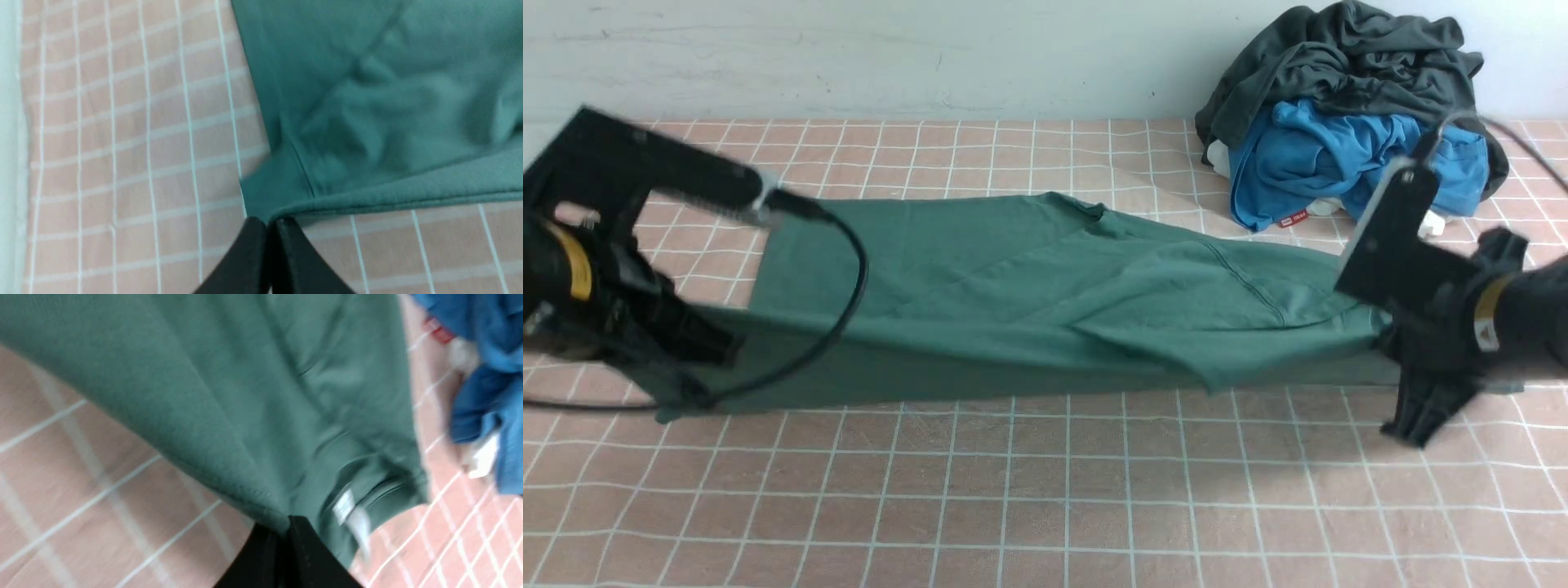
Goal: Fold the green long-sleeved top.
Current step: Use both arms to drag the lower edge of the fabric forward and fold it over the upper edge
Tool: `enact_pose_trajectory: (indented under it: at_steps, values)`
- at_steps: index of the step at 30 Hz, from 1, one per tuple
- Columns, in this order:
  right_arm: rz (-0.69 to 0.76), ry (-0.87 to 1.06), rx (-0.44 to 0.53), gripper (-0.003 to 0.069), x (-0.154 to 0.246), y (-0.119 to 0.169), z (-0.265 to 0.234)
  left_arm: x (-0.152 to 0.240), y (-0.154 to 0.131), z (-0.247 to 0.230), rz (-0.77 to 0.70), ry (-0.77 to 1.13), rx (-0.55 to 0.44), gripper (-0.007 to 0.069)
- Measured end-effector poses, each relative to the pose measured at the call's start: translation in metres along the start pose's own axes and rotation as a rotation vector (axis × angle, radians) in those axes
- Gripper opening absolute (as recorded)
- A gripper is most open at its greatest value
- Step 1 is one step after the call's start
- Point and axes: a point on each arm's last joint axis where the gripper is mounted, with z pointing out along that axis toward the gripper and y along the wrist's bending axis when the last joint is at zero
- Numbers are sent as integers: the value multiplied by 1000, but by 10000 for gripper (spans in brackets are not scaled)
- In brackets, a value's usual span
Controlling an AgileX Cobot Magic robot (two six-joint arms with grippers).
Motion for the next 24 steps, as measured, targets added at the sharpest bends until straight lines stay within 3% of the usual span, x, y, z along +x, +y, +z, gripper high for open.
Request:
enact_pose_trajectory:
  at_steps: [2, 4, 11, 15, 18, 21, 24]
  values:
    - [27, -28, 23, 3, -7, -12, 10, -16, 5, 8, -20, -43, -12, 6]
    - [69, -65, 54, 3, -21, -35, 36, -50, 12, 44, -49, -64, -33, 6]
    - [132, -6, 41, 12, -47, -62, 142, -111, 14, 174, -100, -4, -75, 20]
    - [232, 27, 45, 74, -57, -72, 176, -121, 9, 233, -128, 86, -107, 105]
    - [357, 61, 44, 179, -65, -80, 192, -130, 7, 269, -164, 142, -147, 247]
    - [482, 77, 51, 250, -75, -94, 182, -139, 6, 282, -166, 175, -170, 353]
    - [576, 90, 17, 269, -89, -104, 166, -154, 2, 268, -144, 171, -118, 400]
